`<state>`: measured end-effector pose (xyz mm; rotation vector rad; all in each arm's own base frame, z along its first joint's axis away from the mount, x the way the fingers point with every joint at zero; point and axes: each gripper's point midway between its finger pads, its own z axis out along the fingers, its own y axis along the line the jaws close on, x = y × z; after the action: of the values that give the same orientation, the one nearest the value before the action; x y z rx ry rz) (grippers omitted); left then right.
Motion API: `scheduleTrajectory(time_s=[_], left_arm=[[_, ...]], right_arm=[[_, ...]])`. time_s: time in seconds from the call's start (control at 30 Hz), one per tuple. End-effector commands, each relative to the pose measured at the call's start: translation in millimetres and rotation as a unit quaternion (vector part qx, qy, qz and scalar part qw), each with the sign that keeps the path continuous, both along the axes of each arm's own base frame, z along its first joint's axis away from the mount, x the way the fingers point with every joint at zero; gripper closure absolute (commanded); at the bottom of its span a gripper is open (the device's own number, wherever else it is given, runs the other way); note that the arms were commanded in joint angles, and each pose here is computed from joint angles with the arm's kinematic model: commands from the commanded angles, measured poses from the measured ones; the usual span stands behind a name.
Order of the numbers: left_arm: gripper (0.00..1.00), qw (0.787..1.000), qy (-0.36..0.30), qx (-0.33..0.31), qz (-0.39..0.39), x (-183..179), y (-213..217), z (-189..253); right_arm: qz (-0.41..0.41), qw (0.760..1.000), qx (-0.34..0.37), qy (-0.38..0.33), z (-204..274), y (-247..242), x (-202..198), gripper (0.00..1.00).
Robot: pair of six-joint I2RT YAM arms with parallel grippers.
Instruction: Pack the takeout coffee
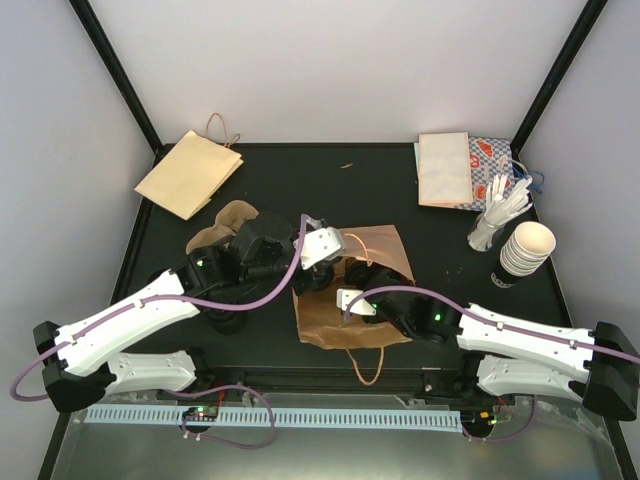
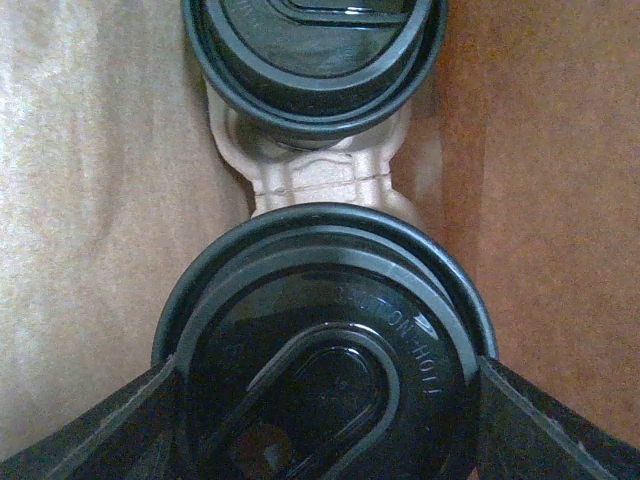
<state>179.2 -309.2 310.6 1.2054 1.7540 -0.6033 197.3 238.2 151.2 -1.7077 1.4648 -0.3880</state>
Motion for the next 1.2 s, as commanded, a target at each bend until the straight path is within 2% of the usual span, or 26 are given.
scheduleTrajectory(time_s=[0.0,0.6,0.73,0.87,1.0,1.17], left_arm=[[0.98,0.999,0.012,-0.025,-0.017,-14.7,0.0,14.8],[0.99,0.999,0.031,-0.03,-0.016,-17.4,-5.0,16.7],[0.95,0.999,0.03,-0.032,-0.017,-17.1,-5.6,18.0],[0.86,0.999,0.03,-0.039,-0.016,-18.3,-4.3,22.6],[0.71,0.998,0.028,-0.049,-0.017,-20.9,-1.3,29.4],[0.39,0.997,0.03,-0.068,-0.016,-24.7,2.8,44.0]], right_arm=[[-0.01,1.0,0.018,-0.009,9.3,0.9,1.4,0.43],[-0.01,1.0,0.023,0.004,4.2,1.4,-1.7,0.43],[-0.01,1.0,0.022,0.006,2.9,1.5,-2.2,0.43],[-0.01,1.0,0.022,0.009,0.8,1.5,-2.6,0.43],[-0.01,1.0,0.022,0.011,0.0,1.4,-3.2,0.43],[-0.01,1.0,0.022,0.01,0.4,1.4,-2.9,0.43]])
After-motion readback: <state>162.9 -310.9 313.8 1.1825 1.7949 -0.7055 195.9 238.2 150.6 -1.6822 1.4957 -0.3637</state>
